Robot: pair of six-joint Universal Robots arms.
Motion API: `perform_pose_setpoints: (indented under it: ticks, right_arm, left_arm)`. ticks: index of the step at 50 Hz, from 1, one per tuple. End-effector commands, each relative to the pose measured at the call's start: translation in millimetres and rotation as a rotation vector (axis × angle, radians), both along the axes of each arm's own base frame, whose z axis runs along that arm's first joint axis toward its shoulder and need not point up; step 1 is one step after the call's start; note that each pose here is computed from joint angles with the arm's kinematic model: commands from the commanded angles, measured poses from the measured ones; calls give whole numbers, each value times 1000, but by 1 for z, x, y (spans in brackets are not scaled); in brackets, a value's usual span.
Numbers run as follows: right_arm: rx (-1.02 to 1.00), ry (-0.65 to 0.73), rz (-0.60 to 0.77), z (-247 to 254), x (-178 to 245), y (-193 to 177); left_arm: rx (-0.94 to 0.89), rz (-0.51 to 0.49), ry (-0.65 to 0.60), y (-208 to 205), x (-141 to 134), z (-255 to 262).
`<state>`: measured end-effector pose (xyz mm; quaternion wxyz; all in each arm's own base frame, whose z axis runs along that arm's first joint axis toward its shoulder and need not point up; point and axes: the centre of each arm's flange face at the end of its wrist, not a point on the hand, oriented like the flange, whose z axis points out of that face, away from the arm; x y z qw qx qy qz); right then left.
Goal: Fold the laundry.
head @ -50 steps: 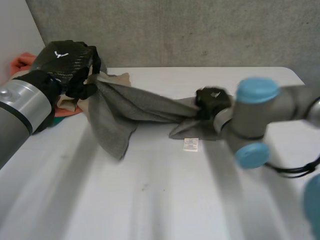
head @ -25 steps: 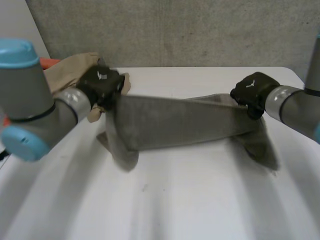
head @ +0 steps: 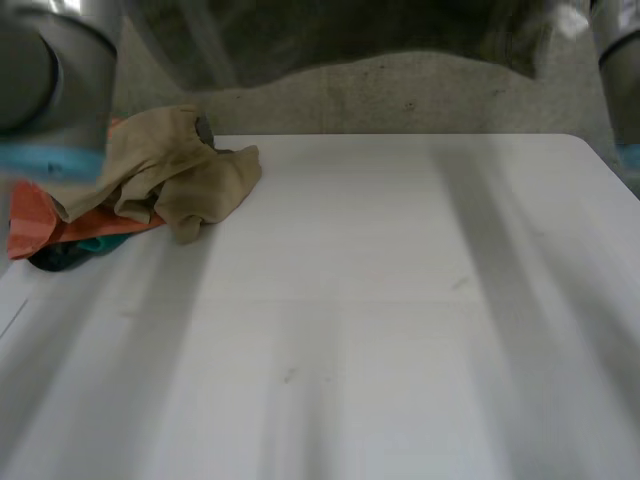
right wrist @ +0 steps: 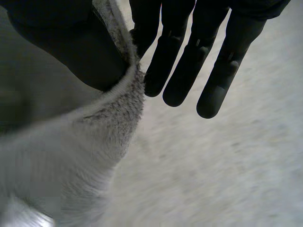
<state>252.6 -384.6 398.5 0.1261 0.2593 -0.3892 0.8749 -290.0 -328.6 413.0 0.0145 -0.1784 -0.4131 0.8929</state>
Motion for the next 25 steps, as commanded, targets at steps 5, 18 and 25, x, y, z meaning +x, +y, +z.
perform_pose_setpoints:
  ticks: [5, 18, 25]
  right_arm:
    - [561, 216, 166, -151, -9, -1]
    - [868, 439, 86, -295, -17, 9]
    - [906, 261, 81, -276, -22, 9]
  left_arm:
    - [463, 4, -257, -13, 8, -180]
    - [657, -9, -432, 1, 7, -258]
    - [645, 3, -396, -1, 13, -244]
